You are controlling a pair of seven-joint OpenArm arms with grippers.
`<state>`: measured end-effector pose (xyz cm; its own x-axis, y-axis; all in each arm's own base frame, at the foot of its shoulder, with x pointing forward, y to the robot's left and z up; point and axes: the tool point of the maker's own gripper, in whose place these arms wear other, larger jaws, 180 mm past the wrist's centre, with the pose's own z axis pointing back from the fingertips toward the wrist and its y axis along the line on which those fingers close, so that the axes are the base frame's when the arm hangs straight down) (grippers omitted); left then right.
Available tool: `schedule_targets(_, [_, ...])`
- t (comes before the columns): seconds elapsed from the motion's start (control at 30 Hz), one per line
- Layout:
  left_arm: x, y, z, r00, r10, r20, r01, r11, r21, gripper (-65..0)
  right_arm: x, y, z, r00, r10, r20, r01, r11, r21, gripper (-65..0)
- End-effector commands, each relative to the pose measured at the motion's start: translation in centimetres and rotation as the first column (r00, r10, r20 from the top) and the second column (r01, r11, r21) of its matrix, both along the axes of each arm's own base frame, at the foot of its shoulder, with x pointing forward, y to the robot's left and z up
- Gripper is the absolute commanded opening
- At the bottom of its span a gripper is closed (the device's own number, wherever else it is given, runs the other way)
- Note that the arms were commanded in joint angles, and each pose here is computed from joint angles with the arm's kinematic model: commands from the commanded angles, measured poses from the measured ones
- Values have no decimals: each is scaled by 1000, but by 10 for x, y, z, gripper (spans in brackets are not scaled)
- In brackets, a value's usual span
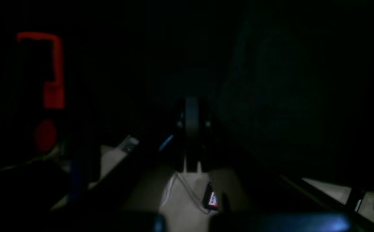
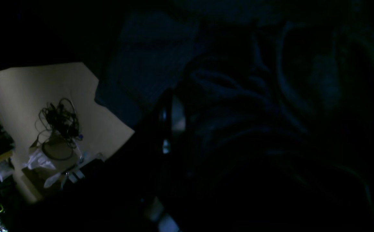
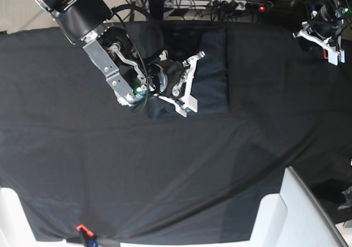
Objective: Fold the T-shirt properly
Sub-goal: 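Lift the short end with the right gripper and fold it over the middle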
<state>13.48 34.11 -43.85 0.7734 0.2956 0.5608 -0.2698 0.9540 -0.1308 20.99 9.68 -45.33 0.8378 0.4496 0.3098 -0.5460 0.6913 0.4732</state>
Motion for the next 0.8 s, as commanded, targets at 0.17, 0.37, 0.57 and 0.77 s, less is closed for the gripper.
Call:
schedule_targets(0.17, [8,6,14,999,-20,40,19,999,27,-650,11,21,18,999,0,33,-2,998,62,-645])
schedule_targets(0.37, [7,8,15,999,-22,36,21,999,32,-650,19,21,16,997,-60,42,59,998,12,-645])
schedule_targets(0.57, [-1,8,11,1000,-21,14,20,999,31,-650,19,19,15,997,-65,42,65,998,4,-645])
schedule_targets(0.77, [-10,17,4,996,-58,-70,67,989,128,-650,17,20,14,997,-63,38,63,998,3,-645])
